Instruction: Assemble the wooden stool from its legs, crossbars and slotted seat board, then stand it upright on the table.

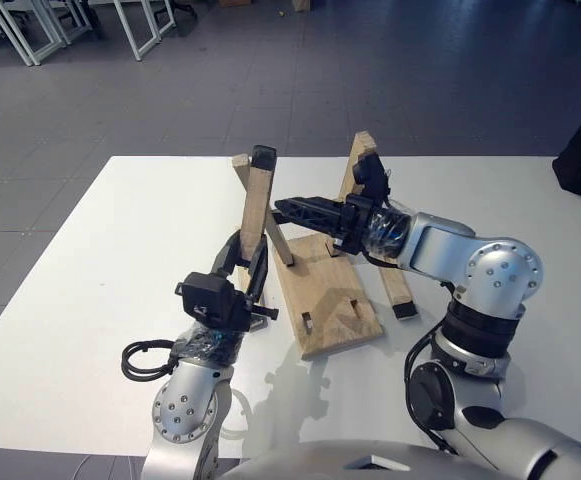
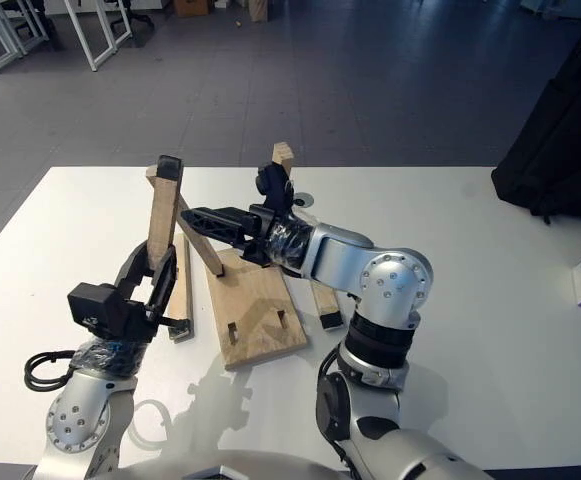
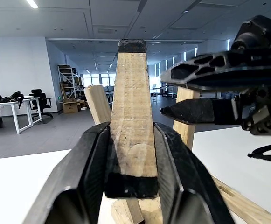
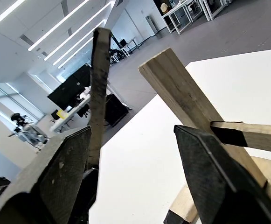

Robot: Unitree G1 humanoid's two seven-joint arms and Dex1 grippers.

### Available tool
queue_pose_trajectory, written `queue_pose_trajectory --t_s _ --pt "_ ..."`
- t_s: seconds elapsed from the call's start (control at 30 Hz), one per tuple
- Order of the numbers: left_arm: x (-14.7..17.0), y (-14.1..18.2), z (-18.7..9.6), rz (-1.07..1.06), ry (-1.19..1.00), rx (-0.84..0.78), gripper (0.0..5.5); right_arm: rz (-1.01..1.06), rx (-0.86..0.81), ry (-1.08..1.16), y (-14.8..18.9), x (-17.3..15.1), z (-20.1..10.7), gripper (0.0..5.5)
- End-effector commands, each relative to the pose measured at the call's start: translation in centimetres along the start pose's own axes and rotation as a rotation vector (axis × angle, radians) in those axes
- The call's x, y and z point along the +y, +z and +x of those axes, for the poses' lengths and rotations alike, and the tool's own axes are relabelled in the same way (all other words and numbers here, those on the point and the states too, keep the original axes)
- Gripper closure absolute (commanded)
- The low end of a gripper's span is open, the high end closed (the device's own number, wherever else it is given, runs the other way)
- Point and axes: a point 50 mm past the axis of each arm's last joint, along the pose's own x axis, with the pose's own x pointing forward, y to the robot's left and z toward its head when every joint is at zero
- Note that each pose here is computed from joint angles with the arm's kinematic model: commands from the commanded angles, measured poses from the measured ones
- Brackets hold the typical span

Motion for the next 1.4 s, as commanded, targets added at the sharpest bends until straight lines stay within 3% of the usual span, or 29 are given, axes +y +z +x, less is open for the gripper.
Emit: queue_pose_trajectory --t_s 0.03,0.23,0.63,0.77,0.87,0.9,1.07,1.2,1.33,1.4 --pt "-0.3 -0.5 0.3 0.003 -0.034 0.007 4.19 0.014 -0.006 0.156 1.2 2.7 2.7 2.26" --pt "-0.6 -0.9 0.4 -0.001 -0.062 0.013 4.19 0.084 -0.011 0.213 1.4 3.0 4.3 2.26" --pt "-1.1 -1.0 0.5 -0.024 -0.123 0.035 4.19 0.22 -0.039 0.3 2.1 2.7 4.7 4.47" --pt "-1.0 -1.1 0.5 -0.021 -0.112 0.034 4.19 0.222 -0.037 0.277 2.1 2.4 4.5 5.02" --pt "-1.2 -1.1 0.5 -0.062 -0.121 0.015 4.19 0.2 -0.045 0.232 2.1 1.9 4.2 5.06" --pt "-1.2 -1.0 0.5 -0.069 -0.124 0.011 3.82 0.187 -0.068 0.192 2.3 1.2 3.7 5.07" --pt "-0.6 -1.4 -0.1 -0.097 -0.072 0.061 3.03 0.172 -0.233 -0.026 4.1 -2.5 -1.7 5.1" --pt "0.6 -3.6 -1.3 -0.143 0.09 0.191 2.42 0.116 -0.303 -0.253 4.4 -4.9 -6.6 5.1" --pt "1.6 -5.0 -1.3 -0.15 0.219 0.264 2.17 -0.154 -0.348 -0.472 4.6 -6.0 -7.1 5.1" --pt "1.9 -5.4 -0.9 -0.137 0.252 0.276 2.17 -0.178 -0.391 -0.51 3.7 -6.9 -6.1 5.1"
